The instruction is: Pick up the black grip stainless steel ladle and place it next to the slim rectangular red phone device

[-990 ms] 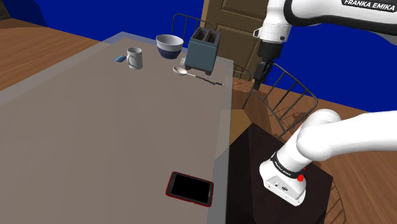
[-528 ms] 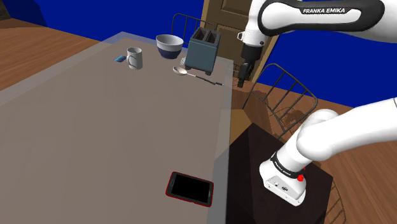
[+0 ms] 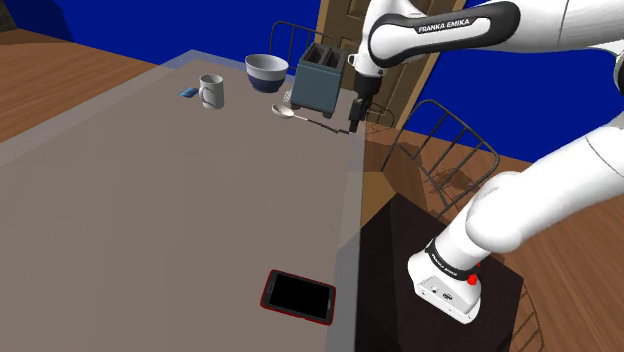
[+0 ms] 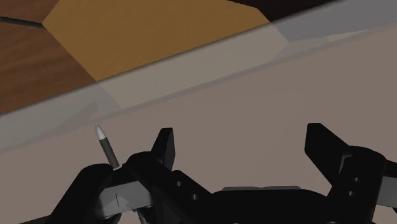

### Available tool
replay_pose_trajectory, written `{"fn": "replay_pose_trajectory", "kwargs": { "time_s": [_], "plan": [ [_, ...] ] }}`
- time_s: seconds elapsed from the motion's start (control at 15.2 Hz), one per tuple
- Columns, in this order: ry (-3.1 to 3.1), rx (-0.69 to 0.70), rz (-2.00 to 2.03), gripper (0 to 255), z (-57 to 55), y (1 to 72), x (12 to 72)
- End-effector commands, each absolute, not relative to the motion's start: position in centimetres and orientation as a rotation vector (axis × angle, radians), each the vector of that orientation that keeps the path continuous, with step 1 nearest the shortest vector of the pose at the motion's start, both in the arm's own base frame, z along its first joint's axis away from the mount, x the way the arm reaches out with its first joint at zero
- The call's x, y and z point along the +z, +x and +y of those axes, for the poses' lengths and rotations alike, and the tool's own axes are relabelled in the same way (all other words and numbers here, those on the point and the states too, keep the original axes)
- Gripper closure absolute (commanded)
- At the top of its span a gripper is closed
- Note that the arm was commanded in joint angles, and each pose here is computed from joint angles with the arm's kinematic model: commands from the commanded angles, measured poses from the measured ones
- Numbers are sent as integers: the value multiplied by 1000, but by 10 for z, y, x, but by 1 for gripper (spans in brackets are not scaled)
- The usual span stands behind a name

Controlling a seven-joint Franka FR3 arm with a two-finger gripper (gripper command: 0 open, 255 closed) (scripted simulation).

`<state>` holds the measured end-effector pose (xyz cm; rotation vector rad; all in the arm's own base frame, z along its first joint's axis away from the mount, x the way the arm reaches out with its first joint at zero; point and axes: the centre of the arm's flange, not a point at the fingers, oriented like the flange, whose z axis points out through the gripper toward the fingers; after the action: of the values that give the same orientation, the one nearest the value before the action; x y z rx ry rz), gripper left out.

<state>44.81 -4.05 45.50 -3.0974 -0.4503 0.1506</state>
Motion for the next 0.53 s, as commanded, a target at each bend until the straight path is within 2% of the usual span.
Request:
{"fn": "replay_pose_trajectory", "kwargs": {
  "time_s": [0.0,0.46],
  "plan": [
    [-3104,125,-490,0,-42,468,445],
    [-3119,42,-620,0,-53,544,414]
  ]
}}
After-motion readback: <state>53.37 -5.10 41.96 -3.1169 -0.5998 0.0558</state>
